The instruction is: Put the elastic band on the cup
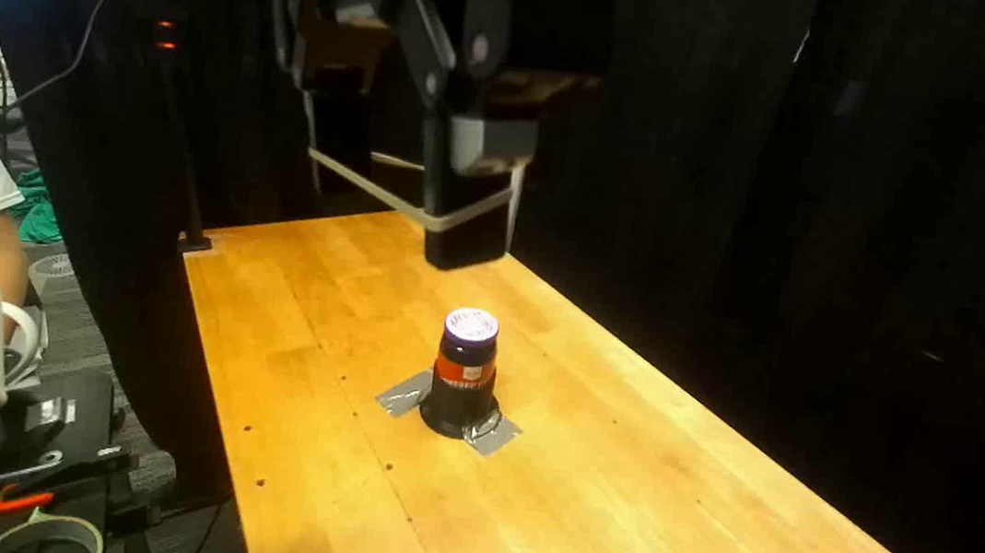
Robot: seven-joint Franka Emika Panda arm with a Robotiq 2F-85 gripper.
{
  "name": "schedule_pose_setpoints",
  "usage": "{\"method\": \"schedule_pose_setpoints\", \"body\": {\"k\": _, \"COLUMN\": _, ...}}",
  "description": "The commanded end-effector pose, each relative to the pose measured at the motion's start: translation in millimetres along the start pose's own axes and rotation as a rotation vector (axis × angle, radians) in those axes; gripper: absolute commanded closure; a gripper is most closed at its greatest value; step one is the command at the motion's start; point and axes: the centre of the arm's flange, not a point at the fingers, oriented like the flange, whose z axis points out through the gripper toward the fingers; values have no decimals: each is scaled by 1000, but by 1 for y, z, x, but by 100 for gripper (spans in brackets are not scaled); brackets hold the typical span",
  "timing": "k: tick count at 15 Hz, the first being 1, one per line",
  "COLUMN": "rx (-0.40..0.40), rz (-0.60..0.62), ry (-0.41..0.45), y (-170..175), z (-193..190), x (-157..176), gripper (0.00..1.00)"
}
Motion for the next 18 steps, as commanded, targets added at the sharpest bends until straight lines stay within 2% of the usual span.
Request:
{"method": "schedule_pose_setpoints", "body": {"k": 1, "rx": -2, "rz": 1, "ry": 5, "y": 1, "z": -2, "x": 0, "gripper": 0}}
{"method": "schedule_pose_setpoints", "body": {"k": 8, "rx": -6, "rz": 4, "ry": 16, "y": 2, "z": -8, "x": 0, "gripper": 0}}
{"method": "schedule_pose_setpoints", "body": {"k": 11, "rx": 25, "rz": -16, "ry": -31, "y": -26, "z": -21, "x": 54, "gripper": 0}}
{"method": "schedule_pose_setpoints", "body": {"k": 14, "rx": 59, "rz": -41, "ry": -113, "y": -73, "z": -25, "x": 111, "gripper": 0}}
{"method": "schedule_pose_setpoints", "body": {"k": 18, "rx": 60, "rz": -9, "ry": -188, "y": -139, "z": -7, "x": 185, "gripper": 0}}
